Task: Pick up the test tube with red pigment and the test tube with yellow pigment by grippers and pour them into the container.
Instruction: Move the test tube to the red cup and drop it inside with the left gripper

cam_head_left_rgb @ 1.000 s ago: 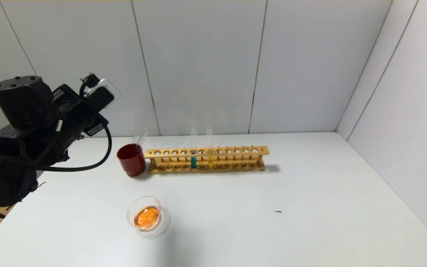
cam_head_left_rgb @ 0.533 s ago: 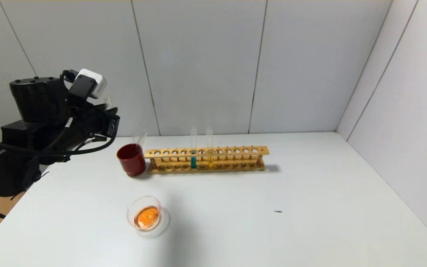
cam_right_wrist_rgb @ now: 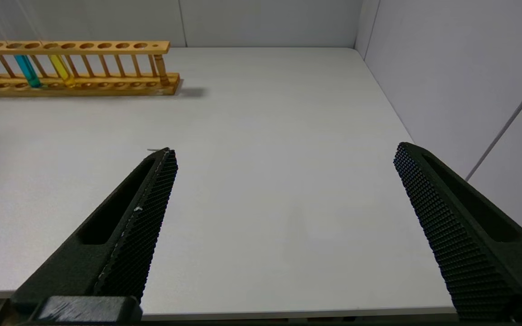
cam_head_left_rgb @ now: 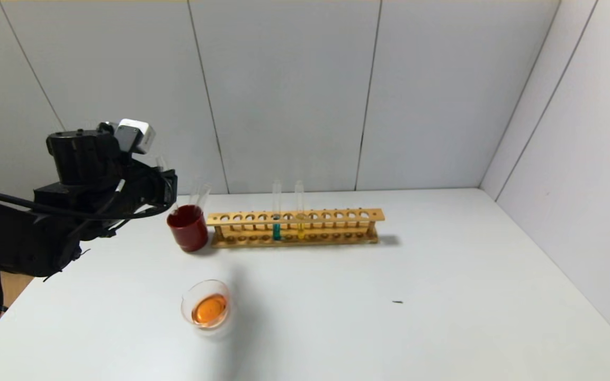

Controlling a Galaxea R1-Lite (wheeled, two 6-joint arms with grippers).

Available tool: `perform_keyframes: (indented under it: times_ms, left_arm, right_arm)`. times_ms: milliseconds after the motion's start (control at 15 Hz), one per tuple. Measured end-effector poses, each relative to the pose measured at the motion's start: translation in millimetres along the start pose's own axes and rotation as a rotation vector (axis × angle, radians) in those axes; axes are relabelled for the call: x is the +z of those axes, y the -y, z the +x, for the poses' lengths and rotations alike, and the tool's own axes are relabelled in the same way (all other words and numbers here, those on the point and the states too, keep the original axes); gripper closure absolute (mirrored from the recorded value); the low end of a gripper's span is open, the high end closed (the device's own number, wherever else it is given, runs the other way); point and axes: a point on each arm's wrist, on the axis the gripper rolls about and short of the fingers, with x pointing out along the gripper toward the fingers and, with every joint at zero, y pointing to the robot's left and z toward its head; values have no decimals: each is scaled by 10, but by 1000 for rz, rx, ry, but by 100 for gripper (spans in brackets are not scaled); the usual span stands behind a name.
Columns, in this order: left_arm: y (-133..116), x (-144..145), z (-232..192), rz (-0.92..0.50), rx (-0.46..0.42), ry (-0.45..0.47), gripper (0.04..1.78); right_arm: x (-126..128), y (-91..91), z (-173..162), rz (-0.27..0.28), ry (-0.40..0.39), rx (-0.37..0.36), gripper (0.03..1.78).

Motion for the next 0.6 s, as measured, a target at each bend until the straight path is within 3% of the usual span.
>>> perform_keyframes:
  times_ms: [267,600]
  left_arm:
    - [30,-165,171,-104,0,7,152]
    - [-19,-463,410,-129,27,21,152]
  right_arm:
    - [0,0,0,0,0,0,6]
    - [0,0,0,0,0,0,6]
